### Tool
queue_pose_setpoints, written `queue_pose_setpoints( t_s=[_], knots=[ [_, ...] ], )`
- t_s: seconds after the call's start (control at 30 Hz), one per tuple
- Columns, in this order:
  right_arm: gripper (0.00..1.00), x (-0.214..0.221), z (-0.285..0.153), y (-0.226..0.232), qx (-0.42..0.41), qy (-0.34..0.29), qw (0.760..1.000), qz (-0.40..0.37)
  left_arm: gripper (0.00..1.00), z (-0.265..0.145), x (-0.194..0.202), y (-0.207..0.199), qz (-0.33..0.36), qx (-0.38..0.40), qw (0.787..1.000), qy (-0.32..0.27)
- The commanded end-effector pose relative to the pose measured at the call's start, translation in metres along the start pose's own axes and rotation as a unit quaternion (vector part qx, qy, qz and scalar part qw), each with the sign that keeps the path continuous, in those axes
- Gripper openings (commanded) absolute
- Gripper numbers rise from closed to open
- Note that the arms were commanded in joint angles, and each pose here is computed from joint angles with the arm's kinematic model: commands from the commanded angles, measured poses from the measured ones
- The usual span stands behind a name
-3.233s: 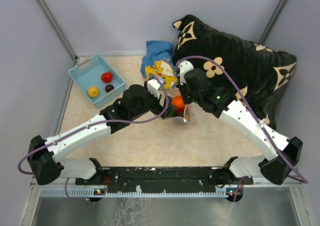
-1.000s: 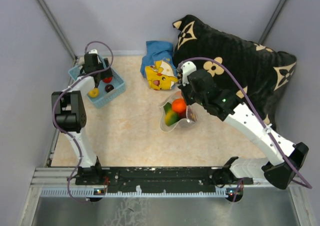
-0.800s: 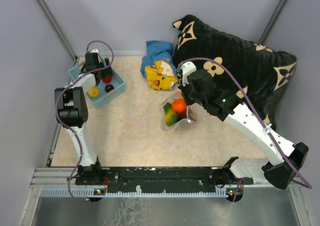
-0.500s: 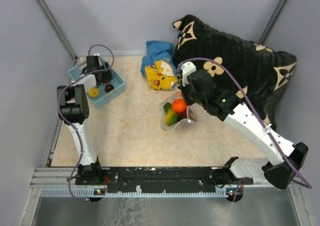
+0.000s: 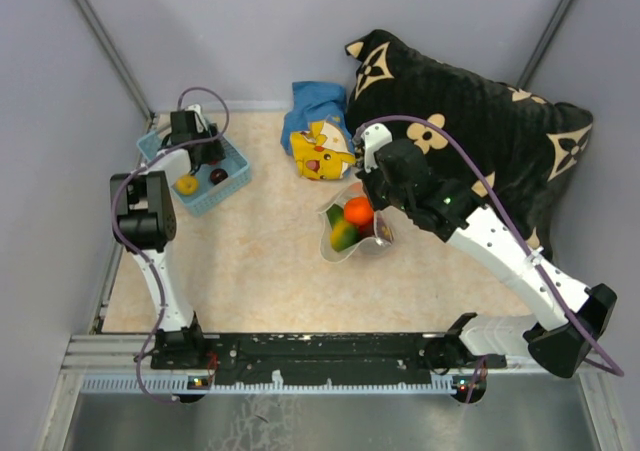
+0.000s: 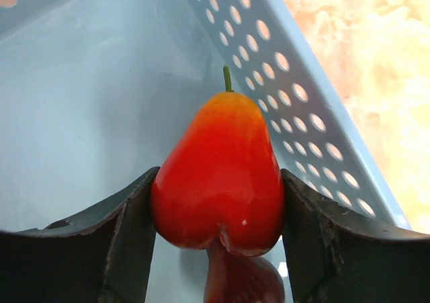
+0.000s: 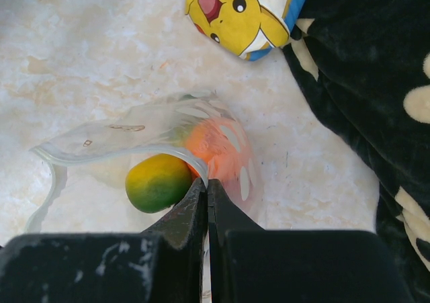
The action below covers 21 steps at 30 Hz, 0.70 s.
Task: Place the food in the zip-top bag and seal the zipper
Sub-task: Pick up the fake fruit from the bin.
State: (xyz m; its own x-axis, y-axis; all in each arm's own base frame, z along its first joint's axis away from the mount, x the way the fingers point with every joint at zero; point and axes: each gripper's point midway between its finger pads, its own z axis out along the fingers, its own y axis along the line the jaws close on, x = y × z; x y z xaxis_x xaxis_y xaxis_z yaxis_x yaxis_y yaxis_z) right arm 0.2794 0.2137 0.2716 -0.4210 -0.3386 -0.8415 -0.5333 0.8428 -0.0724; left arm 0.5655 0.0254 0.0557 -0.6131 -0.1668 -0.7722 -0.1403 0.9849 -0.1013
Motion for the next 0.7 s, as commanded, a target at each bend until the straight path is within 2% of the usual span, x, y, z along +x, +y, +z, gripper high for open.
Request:
queue_pose_setpoints(
  t_s=[0.0,0.33,0.67],
  knots=[
    [0.00,-0.018,-0.001,-0.003,0.005,-0.031,1.000,-0.001,0.52,-0.042,-0.038,-0.015,-0.020,0.037,0.998,-0.050],
    [0.00,-0.021,0.004,-0.003,0.007,-0.027,1.000,-0.001,0.53,-0.118,-0.033,-0.045,-0.096,0.107,0.987,-0.077],
    [0.00,-0.029,-0.001,-0.007,0.018,-0.036,0.999,0.003,0.53,-0.204,-0.038,-0.084,-0.085,0.175,0.973,-0.120]
  ],
)
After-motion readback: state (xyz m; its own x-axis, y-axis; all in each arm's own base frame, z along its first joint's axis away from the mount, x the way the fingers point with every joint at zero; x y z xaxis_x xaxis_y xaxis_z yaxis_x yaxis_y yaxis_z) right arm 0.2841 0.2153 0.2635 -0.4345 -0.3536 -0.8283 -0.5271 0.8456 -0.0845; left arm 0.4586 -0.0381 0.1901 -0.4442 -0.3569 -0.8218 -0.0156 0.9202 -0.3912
